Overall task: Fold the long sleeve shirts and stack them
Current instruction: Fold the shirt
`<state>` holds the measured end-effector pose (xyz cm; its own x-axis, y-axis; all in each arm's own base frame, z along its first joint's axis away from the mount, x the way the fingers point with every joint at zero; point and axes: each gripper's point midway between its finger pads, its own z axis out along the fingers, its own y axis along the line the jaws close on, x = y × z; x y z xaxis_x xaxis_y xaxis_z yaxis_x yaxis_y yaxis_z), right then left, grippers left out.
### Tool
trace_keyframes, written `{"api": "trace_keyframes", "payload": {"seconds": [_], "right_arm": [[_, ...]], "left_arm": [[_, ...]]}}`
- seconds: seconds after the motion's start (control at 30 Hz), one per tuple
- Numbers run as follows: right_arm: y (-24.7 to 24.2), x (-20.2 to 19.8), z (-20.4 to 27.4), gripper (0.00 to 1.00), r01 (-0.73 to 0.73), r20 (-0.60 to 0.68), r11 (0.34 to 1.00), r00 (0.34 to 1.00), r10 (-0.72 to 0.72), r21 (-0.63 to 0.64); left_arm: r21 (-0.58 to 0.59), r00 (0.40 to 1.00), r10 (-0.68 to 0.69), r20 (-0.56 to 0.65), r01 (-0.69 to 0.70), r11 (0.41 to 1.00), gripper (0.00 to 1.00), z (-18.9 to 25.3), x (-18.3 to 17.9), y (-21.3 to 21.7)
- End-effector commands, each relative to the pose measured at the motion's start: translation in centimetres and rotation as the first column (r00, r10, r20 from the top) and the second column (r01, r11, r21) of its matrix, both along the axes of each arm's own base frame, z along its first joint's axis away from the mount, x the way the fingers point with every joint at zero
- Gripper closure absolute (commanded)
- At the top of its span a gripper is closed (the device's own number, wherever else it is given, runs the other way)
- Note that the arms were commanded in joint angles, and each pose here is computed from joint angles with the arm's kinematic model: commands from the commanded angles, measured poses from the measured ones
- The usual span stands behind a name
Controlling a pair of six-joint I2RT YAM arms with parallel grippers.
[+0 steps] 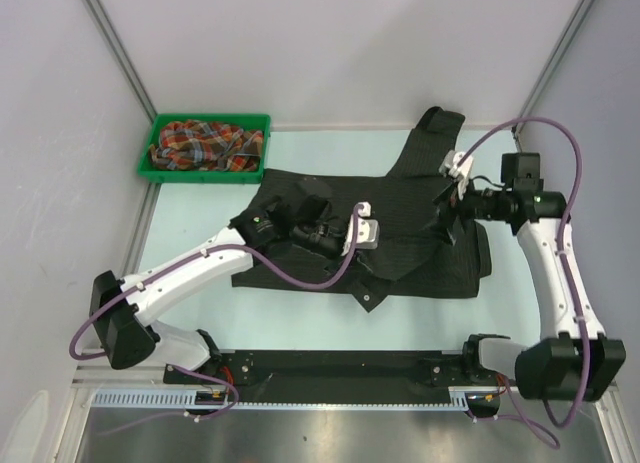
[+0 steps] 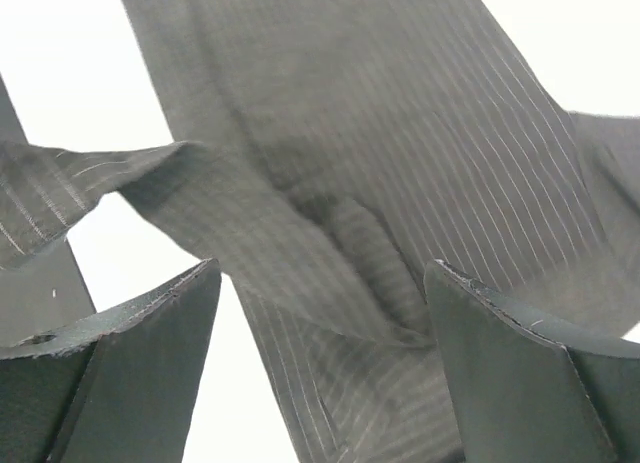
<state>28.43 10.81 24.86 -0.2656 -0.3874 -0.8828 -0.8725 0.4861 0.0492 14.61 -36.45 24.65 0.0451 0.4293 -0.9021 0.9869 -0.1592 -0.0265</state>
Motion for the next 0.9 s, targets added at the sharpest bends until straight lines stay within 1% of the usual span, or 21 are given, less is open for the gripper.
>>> {"api": "trace_keyframes", "payload": {"seconds": [0.0, 0.07, 0.13, 0.2, 0.23, 0.27, 0.33, 0.4, 0.47, 0.53, 0.57, 0.63, 0.7, 0.77, 0.8, 0.87], "right_arm": [[3.9, -4.7, 0.4, 0.11, -0.252, 0.170, 0.967, 0.951, 0.257, -0.048], [4.7, -5.8, -1.0, 0.11, -0.281, 0.166, 0.956, 0.942, 0.292, -0.085], [5.8, -7.2, -1.8, 0.11, -0.322, 0.183, 0.942, 0.925, 0.334, -0.093], [6.4, -7.4, -2.2, 0.11, -0.318, 0.204, 0.944, 0.922, 0.331, -0.094], [7.2, -7.2, -1.4, 0.11, -0.321, 0.256, 0.943, 0.908, 0.332, -0.086], [7.3, -7.3, -2.3, 0.11, -0.316, 0.250, 0.944, 0.910, 0.330, -0.093], [8.4, -7.6, -2.0, 0.10, -0.343, 0.292, 0.934, 0.887, 0.357, -0.098], [8.9, -7.7, -2.1, 0.10, -0.346, 0.308, 0.932, 0.880, 0.363, -0.110], [9.5, -7.7, -1.3, 0.10, -0.349, 0.362, 0.929, 0.856, 0.369, -0.121], [9.8, -7.9, -1.4, 0.09, -0.361, 0.388, 0.922, 0.837, 0.386, -0.139], [10.2, -8.3, -1.4, 0.09, -0.386, 0.409, 0.908, 0.811, 0.418, -0.163], [10.7, -9.1, -1.7, 0.09, -0.418, 0.425, 0.888, 0.780, 0.460, -0.193], [11.4, -9.8, -2.2, 0.10, -0.443, 0.436, 0.867, 0.750, 0.498, -0.228], [11.7, -10.1, -2.5, 0.12, -0.453, 0.436, 0.855, 0.736, 0.518, -0.251], [12.2, -10.8, -2.6, 0.15, -0.474, 0.433, 0.844, 0.725, 0.536, -0.251], [12.5, -11.3, -2.5, 0.21, -0.486, 0.425, 0.841, 0.726, 0.541, -0.239]], "left_arm": [[-0.139, 0.964, -0.229, 0.133, 0.247, 0.959, 1.00, 4.0, -2.8, 0.3], [-0.155, 0.954, -0.258, 0.152, 0.281, 0.947, 1.00, 4.6, -3.1, 0.2], [-0.160, 0.946, -0.282, 0.160, 0.307, 0.938, 1.00, 4.8, -3.4, 0.3], [-0.167, 0.930, -0.323, 0.175, 0.351, 0.921, 1.00, 4.8, -4.0, 0.6], [-0.168, 0.923, -0.333, 0.190, 0.365, 0.916, 1.00, 4.8, -4.1, 0.6], [-0.169, 0.920, -0.344, 0.189, 0.376, 0.911, 1.00, 4.7, -4.3, 0.7], [-0.175, 0.914, -0.359, 0.190, 0.391, 0.903, 1.00, 4.8, -4.6, 0.8], [-0.184, 0.907, -0.377, 0.186, 0.409, 0.894, 1.00, 4.9, -4.9, 0.8], [-0.184, 0.905, -0.385, 0.182, 0.416, 0.891, 1.00, 4.7, -5.0, 0.8], [-0.186, 0.899, -0.398, 0.185, 0.429, 0.884, 1.00, 4.6, -5.2, 0.9], [-0.184, 0.899, -0.399, 0.182, 0.430, 0.884, 1.00, 4.5, -5.2, 0.9], [-0.184, 0.898, -0.399, 0.184, 0.431, 0.884, 1.00, 4.4, -5.1, 0.8], [-0.184, 0.899, -0.398, 0.184, 0.429, 0.884, 1.00, 4.4, -5.1, 0.9], [-0.180, 0.907, -0.385, 0.174, 0.413, 0.893, 1.00, 4.2, -4.9, 0.8], [-0.183, 0.910, -0.373, 0.180, 0.404, 0.897, 1.00, 4.3, -4.8, 0.9], [-0.199, 0.929, -0.331, 0.165, 0.360, 0.911, 1.00, 4.3, -3.9, 1.0]]}}
